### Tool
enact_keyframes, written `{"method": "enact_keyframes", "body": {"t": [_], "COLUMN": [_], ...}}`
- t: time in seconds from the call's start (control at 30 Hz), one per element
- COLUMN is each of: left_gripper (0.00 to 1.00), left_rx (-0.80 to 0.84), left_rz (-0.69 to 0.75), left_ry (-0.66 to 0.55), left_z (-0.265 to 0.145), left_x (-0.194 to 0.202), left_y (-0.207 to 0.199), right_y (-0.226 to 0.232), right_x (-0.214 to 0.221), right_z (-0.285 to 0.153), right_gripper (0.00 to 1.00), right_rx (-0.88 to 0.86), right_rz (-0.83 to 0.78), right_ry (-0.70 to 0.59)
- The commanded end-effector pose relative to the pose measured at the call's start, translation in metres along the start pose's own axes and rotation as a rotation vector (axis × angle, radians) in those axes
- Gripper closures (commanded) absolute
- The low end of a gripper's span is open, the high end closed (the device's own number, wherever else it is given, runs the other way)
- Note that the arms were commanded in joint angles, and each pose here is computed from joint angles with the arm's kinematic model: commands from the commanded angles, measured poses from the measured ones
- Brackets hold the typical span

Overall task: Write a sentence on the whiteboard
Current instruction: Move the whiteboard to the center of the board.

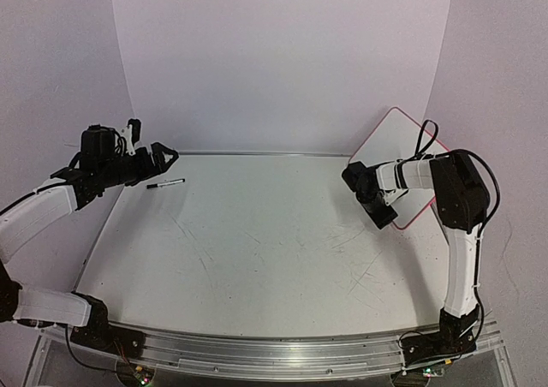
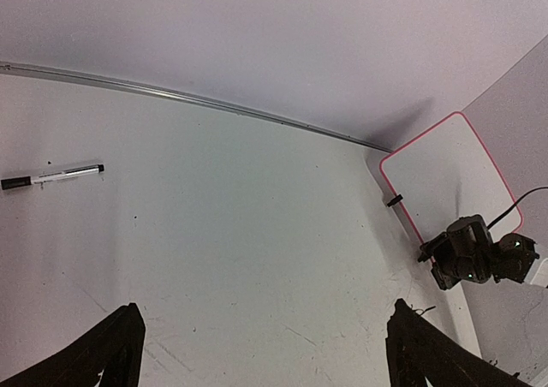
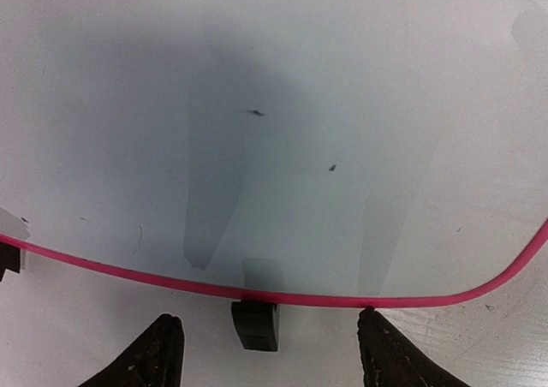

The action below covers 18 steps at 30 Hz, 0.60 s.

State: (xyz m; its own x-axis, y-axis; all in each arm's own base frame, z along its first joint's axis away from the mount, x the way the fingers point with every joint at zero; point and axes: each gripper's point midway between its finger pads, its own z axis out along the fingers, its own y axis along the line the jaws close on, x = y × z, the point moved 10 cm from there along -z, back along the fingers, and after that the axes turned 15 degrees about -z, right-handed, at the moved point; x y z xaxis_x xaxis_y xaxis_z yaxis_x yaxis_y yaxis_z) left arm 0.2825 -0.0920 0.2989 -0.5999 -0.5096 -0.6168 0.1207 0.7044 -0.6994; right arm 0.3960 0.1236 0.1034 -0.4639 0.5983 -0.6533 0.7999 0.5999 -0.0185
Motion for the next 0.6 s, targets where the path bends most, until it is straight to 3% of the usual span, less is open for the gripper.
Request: {"method": "enact_keyframes", "body": {"t": [0.0,0.13,0.23,0.43,0.57], "left_gripper": [0.01,0.01,0.01,0.01,0.01], "left_rx": [0.015,0.017,0.021,0.023,0.025], "left_rz": [0.024,0.024,0.024,0.021,0.021], "left_ry": [-0.023,-0.020,-0.020,-0.020,-0.019], "left_z": [-0.001,0.000,-0.001,-0.001,-0.001], "left_x": [-0.007,-0.006,-0.006,-0.007,-0.007], "left_y": [-0.009,-0.009,-0.010,-0.010,-0.011], "right_y": [0.006,0.006,0.005,0.006,0.005], "right_x": [-0.004,-0.005,-0.006,-0.008,-0.008], "right_z": [0.006,0.013,0.016,0.017,0.016], "right_gripper": [0.34,0.40,0.50,0.54,0.63], "right_rx": [0.022,0.035,0.043,0.040,0.041], "right_rz": [0.008,0.008,0.010,-0.010,-0.029], "right_ry": [-0.038,-0.031,-0.028,-0.025,-0.025]}}
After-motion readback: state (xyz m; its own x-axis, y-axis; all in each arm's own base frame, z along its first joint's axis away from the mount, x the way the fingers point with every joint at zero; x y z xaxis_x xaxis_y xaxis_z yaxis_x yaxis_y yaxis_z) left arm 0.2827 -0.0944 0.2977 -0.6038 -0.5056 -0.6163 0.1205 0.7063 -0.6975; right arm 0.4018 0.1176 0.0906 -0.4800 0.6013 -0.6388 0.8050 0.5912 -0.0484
